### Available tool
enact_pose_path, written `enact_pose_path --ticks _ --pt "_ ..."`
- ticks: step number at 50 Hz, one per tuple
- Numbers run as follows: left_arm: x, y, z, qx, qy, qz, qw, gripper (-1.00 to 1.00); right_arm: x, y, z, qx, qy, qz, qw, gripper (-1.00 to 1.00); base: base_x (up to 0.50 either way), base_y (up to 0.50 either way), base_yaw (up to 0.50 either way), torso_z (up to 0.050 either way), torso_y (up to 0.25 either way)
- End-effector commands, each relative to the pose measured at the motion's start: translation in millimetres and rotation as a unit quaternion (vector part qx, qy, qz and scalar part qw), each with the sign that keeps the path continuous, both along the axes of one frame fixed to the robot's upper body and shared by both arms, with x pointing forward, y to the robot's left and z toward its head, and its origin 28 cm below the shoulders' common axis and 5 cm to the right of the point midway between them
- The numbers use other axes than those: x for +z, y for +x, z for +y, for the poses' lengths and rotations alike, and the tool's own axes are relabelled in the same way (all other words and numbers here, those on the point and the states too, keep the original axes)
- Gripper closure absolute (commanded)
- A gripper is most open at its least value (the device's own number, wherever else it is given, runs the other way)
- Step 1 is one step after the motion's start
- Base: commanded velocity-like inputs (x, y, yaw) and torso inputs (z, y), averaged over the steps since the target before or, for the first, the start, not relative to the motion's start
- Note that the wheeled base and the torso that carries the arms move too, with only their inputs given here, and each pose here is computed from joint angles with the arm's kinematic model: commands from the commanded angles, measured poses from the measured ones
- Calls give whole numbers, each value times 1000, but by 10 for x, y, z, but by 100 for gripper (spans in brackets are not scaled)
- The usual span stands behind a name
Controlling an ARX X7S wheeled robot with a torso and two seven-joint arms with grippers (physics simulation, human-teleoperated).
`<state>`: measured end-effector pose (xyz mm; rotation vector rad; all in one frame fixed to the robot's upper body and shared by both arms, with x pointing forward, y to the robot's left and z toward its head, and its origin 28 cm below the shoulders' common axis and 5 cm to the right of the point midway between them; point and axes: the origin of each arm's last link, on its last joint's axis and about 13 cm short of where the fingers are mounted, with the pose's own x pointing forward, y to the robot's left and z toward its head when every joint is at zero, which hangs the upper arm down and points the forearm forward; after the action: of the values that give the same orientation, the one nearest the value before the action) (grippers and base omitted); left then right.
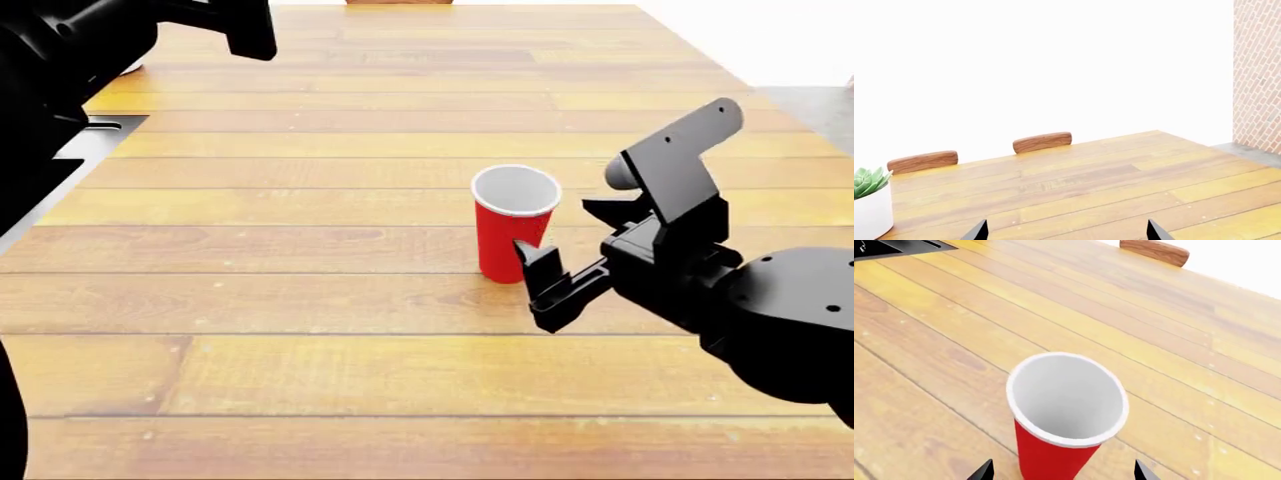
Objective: Pick the cup and kettle non electric and place them in the sink. Then turn on the water.
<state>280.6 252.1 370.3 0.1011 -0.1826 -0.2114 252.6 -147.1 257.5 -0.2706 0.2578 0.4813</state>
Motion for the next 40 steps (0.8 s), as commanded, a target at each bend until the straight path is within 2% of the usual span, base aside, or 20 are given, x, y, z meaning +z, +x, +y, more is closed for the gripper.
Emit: enact_pose_path --ticks 1,40 --pt "9 1 -1 0 1 0 1000 -100 -90 55 14 -6 -1 13 1000 -100 0 0 0 0 0" --pt "-47 28 -3 -1 -1 6 1000 -100 -276 294 152 -17 24 23 999 -100 0 0 0 0 0"
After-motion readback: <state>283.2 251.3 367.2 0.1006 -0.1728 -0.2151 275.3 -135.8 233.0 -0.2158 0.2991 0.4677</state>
